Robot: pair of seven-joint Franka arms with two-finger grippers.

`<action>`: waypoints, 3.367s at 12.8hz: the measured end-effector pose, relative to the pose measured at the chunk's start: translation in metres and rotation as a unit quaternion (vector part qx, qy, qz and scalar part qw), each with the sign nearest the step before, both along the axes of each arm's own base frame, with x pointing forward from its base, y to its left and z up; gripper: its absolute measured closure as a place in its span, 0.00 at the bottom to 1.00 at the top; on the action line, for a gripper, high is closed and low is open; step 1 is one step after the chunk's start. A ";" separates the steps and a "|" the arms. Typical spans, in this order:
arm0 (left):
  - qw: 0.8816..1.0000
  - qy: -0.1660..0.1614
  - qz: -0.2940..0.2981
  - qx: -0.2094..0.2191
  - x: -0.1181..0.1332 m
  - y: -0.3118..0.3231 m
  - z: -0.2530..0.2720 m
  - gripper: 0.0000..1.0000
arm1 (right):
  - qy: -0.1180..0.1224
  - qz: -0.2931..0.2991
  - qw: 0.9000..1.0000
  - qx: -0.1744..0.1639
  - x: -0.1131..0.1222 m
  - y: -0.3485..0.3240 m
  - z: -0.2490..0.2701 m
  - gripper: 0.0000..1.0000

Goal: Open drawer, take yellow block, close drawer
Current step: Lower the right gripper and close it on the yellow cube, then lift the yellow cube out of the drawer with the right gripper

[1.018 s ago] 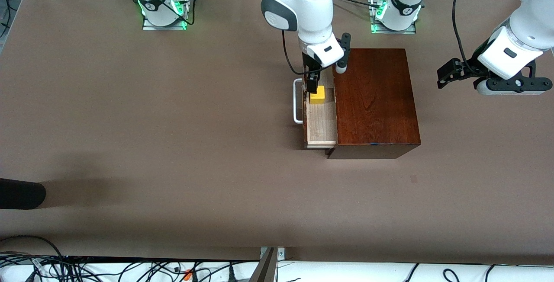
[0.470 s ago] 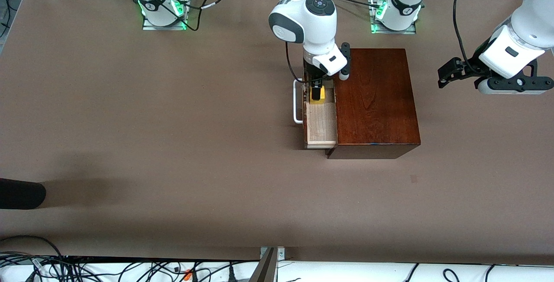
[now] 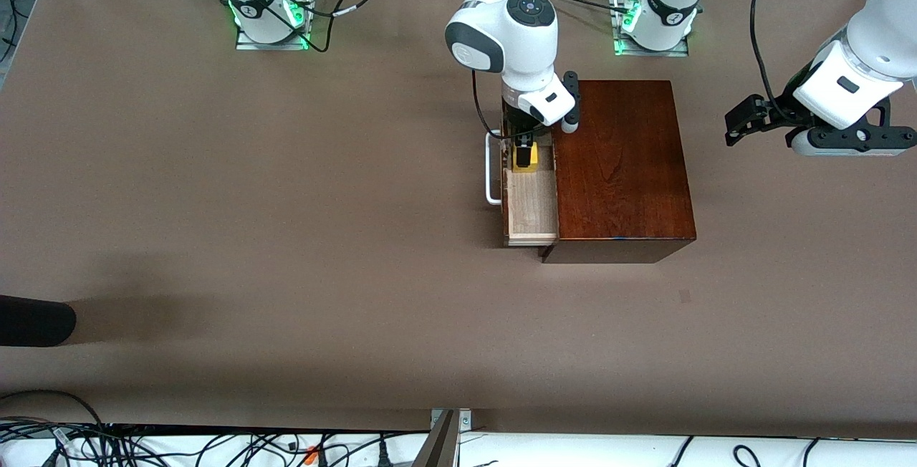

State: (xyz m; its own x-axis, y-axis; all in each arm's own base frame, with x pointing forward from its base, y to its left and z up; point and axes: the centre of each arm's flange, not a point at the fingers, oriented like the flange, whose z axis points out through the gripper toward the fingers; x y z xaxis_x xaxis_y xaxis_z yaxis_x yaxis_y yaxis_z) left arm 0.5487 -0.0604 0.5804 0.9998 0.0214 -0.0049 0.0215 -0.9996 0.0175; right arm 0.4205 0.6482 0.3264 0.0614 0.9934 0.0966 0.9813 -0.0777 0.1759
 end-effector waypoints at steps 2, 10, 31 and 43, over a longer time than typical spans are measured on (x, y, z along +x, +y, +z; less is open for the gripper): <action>1.000 0.000 0.000 0.000 0.000 0.000 0.000 0.00 | 0.000 0.000 1.000 -0.001 0.001 0.000 0.000 0.11; 1.000 0.001 0.000 0.000 0.000 0.000 -0.001 0.00 | 0.000 0.000 1.000 -0.002 0.003 0.000 -0.012 0.22; 1.000 0.002 -0.001 0.000 0.000 -0.001 -0.001 0.00 | 0.087 -0.236 0.967 0.039 0.191 -0.248 0.187 0.45; 0.967 0.080 -0.241 -0.035 -0.011 -0.151 -0.038 0.00 | 0.132 -0.491 0.861 -0.031 0.209 -0.522 0.025 0.45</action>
State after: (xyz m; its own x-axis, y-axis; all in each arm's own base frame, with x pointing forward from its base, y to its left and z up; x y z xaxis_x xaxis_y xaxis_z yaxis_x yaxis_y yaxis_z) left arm 0.5377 -0.2111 0.5426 0.8800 -0.4522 -0.1452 -0.4381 -0.8909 0.1197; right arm 0.6294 0.1264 0.3509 0.8855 0.4536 -0.1002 0.4551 -0.8904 -0.0093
